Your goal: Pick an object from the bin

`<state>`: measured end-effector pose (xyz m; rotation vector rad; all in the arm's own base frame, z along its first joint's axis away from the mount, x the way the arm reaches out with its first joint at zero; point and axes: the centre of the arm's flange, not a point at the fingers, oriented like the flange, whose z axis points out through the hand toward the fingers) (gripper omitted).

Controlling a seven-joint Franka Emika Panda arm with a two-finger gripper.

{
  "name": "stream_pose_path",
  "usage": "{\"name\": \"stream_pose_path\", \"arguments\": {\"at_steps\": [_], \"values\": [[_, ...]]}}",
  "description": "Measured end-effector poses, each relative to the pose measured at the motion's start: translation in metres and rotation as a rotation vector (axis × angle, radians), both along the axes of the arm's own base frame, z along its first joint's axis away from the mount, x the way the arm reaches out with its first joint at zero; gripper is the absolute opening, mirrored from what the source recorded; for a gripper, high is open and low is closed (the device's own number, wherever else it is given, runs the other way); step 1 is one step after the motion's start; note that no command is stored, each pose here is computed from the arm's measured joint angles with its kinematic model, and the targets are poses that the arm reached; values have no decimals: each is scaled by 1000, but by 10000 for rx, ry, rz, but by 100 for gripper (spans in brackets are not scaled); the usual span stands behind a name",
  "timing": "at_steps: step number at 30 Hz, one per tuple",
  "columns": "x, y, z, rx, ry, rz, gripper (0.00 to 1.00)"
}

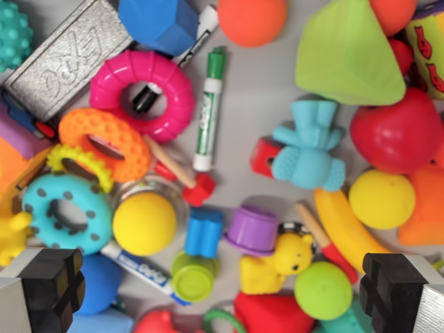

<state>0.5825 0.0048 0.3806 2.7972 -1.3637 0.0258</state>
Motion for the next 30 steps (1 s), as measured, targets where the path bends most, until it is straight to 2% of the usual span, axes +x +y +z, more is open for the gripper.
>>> {"name": "stream_pose_path", "arguments": {"at_steps": [14,30], "values": [[-10,20,-25,28,0,-658,100],[-24,48,-61,78,-13,-1607,100]]}}
